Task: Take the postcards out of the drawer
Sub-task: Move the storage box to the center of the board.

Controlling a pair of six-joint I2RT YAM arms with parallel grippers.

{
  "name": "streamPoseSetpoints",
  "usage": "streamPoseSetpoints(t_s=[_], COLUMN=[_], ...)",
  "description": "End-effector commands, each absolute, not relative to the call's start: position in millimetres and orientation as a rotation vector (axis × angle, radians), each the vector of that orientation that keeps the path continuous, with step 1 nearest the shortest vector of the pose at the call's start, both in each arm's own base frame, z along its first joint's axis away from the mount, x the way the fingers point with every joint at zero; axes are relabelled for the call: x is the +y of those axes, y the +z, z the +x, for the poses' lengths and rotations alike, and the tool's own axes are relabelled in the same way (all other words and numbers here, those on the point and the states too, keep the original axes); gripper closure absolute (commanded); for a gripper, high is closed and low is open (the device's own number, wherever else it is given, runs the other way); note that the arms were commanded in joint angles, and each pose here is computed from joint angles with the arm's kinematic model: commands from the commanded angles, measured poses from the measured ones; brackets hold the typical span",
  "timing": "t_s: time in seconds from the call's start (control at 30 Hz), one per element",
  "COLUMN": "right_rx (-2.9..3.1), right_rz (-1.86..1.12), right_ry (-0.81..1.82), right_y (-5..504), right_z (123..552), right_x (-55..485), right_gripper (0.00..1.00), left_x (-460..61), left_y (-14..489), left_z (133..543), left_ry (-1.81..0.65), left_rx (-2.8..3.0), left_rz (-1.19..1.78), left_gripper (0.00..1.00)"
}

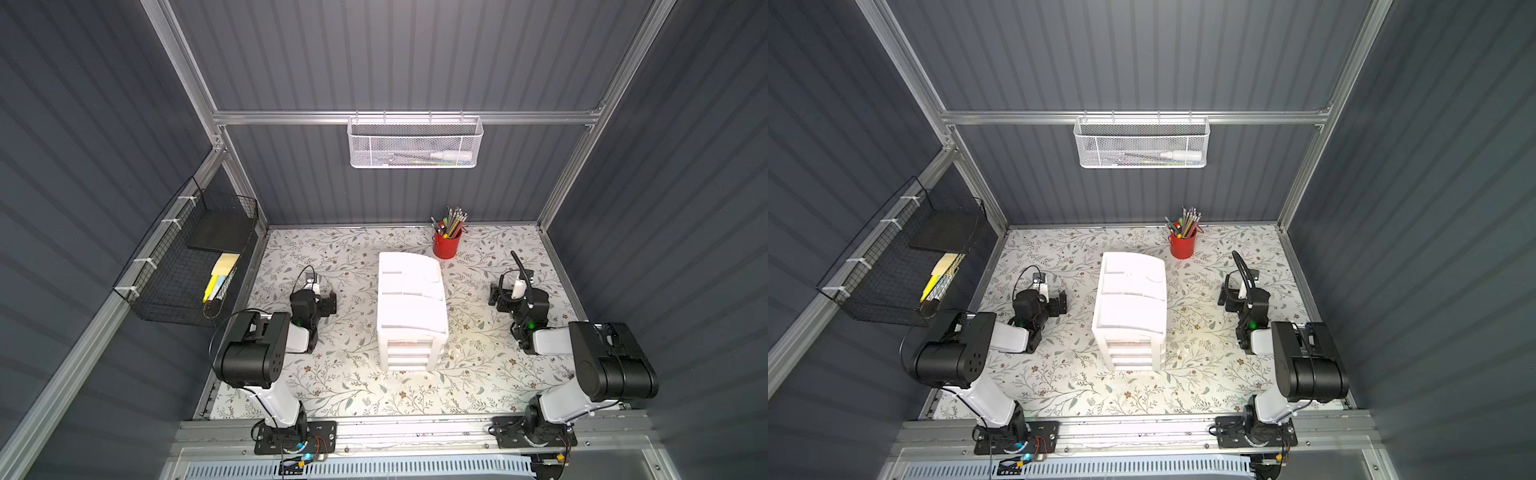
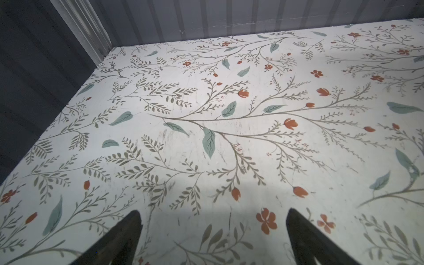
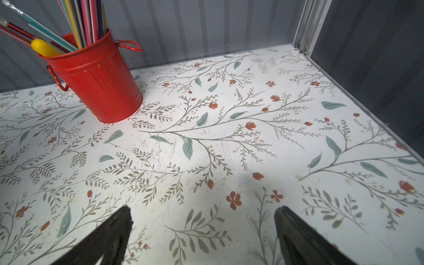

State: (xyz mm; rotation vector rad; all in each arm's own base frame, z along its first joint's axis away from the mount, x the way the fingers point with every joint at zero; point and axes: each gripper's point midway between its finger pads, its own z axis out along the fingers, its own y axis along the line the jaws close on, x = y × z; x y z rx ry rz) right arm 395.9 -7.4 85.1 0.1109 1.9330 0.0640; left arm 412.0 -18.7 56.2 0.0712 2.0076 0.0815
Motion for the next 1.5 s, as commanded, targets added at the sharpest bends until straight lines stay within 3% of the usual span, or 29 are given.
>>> streamPoseSetpoints(t_s=[0.0, 1.13, 1.47], right_rx=[1.91, 1.908, 1.93], right_rz=[0.1, 0.108, 0.254], right_ry=[0.057, 0.055, -0.057], right_y=[94.4, 94.1, 108.7], right_z=[400.4, 400.1, 401.8], right_x=[-6.9, -8.1, -33.1], right_gripper=[0.01, 0.01, 0.01], left_x=[-14.9, -7.8, -8.3], left_y=[61.6, 63.0, 114.7], left_z=[416.7, 416.3, 412.5], left_ry=[0.088, 0.118, 0.24], left_rx=[1.998, 1.994, 1.96], left_rz=[0.048, 0.005, -0.026], left_gripper=[0.0, 0.01, 0.01])
